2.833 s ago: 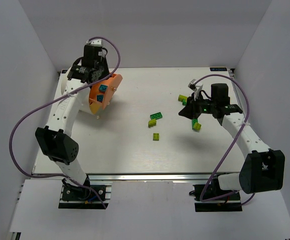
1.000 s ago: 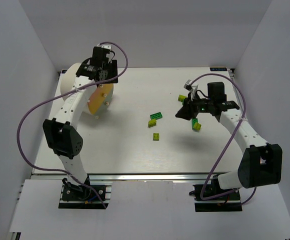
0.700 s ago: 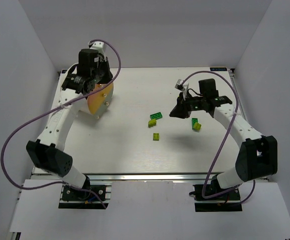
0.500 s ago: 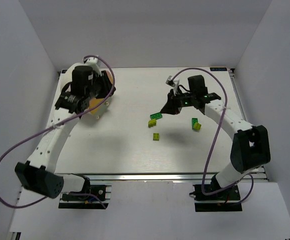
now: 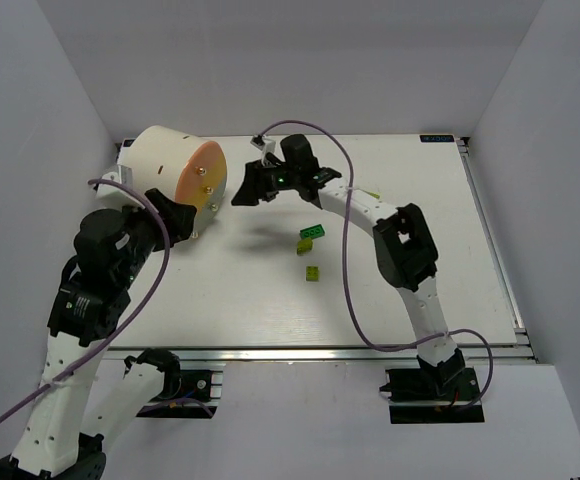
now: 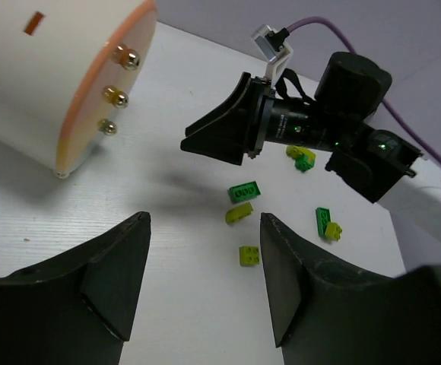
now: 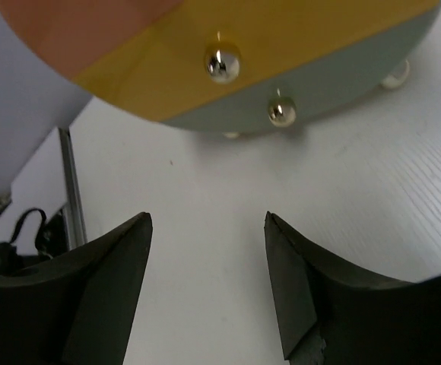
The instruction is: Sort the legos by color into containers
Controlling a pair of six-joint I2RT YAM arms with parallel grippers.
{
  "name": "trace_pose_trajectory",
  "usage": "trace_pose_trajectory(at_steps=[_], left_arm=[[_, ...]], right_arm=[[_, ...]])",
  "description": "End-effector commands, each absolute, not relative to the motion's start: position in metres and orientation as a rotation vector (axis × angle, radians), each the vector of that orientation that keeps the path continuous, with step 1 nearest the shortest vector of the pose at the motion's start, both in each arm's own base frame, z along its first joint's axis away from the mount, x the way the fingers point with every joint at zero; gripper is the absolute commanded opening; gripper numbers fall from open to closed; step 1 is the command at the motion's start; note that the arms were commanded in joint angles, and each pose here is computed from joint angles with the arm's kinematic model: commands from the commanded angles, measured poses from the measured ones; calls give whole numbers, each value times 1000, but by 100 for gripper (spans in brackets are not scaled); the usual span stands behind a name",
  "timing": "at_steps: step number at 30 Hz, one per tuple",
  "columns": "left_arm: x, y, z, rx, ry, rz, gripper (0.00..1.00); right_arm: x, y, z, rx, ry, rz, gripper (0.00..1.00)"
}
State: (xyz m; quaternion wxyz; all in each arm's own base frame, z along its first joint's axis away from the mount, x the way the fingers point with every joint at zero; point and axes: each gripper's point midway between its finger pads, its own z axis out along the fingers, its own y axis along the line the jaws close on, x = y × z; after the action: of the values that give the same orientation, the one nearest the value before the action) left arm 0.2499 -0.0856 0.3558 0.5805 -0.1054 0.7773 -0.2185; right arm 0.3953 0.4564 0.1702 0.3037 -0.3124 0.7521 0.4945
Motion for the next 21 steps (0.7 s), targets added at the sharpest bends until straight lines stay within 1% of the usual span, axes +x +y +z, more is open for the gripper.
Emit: trace_pose_trajectory(at_steps=[1, 6, 7, 16, 21], left_arm=[[244, -67, 341, -359, 1851, -427, 70], [237, -54, 337, -426, 1865, -377, 70], [237, -53, 335, -435, 1869, -374, 70], [233, -46, 335, -466, 1863, -345, 71], [232, -44, 338, -455, 1870, -327, 71]], right_arm=[[412, 496, 216, -691, 1870, 1444, 67], [422, 529, 215, -608, 1850, 1521, 66], [423, 534, 206, -600, 1860, 1519, 68], [428, 553, 205, -581, 1767, 1527, 69], [432, 561, 204, -557, 1745, 1525, 66]])
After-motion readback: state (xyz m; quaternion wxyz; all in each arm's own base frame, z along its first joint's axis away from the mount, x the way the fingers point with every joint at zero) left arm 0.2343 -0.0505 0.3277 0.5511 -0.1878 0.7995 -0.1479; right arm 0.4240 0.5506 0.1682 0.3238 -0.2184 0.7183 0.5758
